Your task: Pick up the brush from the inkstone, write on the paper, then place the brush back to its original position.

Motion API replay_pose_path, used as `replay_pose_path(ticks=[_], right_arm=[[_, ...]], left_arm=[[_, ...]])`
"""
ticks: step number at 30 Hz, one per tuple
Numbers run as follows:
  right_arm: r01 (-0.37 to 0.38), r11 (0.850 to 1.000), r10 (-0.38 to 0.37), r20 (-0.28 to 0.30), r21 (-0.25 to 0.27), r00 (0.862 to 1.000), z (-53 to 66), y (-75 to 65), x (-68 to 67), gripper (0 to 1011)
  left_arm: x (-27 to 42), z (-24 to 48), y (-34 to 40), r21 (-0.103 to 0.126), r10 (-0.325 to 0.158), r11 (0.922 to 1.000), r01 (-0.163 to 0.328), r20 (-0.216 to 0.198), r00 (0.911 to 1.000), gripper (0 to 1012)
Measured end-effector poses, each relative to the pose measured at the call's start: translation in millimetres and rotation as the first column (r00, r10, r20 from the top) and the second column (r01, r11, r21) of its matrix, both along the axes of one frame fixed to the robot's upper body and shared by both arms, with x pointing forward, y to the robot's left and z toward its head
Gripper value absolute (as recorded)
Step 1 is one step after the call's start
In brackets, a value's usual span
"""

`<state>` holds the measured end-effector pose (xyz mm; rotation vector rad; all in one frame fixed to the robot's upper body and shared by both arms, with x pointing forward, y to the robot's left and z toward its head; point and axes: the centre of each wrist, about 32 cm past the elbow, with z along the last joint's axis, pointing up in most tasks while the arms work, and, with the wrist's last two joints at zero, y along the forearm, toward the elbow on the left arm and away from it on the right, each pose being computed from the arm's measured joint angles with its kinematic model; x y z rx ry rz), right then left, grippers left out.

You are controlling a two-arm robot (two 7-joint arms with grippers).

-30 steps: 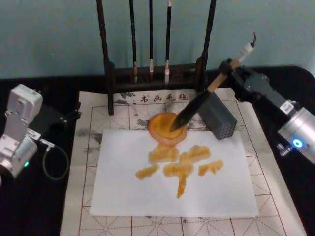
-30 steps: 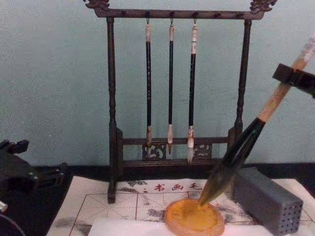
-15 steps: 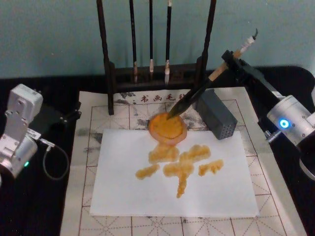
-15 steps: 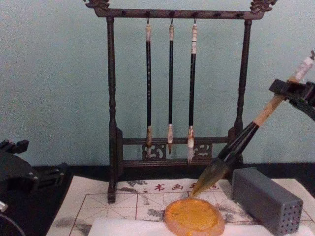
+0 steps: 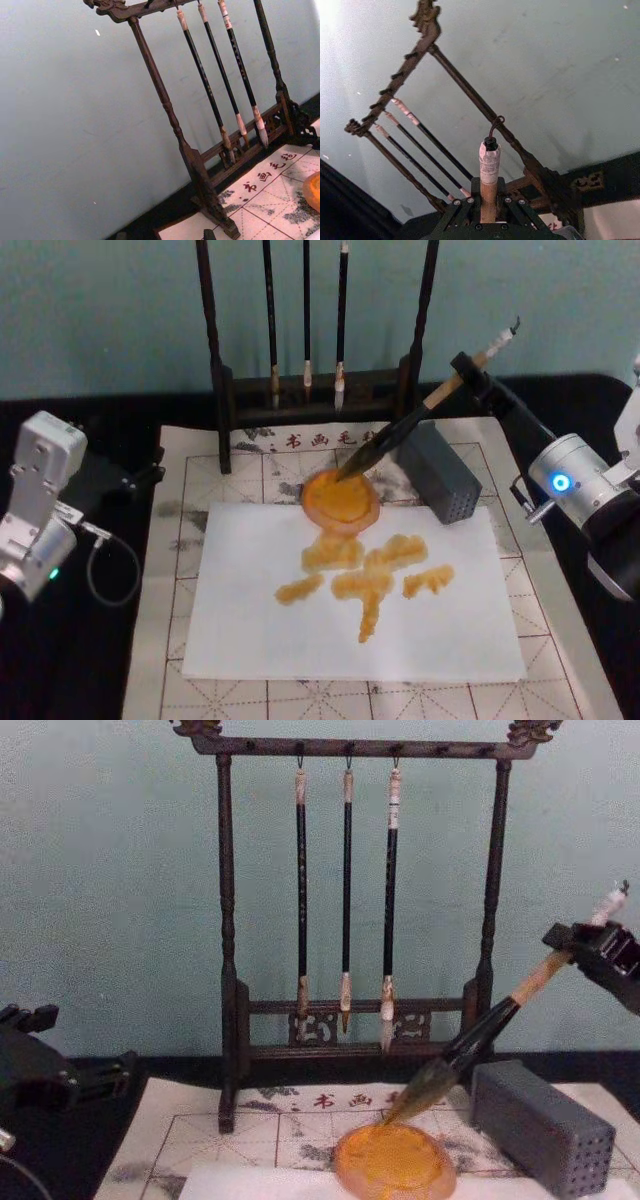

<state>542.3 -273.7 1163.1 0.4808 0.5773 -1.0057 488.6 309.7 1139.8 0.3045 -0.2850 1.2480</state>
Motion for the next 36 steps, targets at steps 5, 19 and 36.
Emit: replay_pose_path(ticks=[5, 19, 36], right_arm=[[0.007, 1.000, -0.006, -0.026, 0.022, 1.000, -2.5, 1.3, 2.7, 194], [0.033, 0.996, -0.024, -0.112, 0.079, 0.993, -7.1, 9.6, 7.7, 194], [0.049, 0.994, -0.032, -0.179, 0.094, 0.983, -12.7, 17.0, 6.8, 194]], left_arm=[[0.0, 0.0, 0.0, 0.000, 0.000, 1.0000, 0.000, 0.000, 1.0000, 1001], [0.0, 0.0, 0.0, 0.000, 0.000, 1.0000, 0.000, 0.000, 1.0000, 1001], [0.0, 0.0, 0.0, 0.000, 0.000, 1.0000, 0.000, 0.000, 1.0000, 1001]])
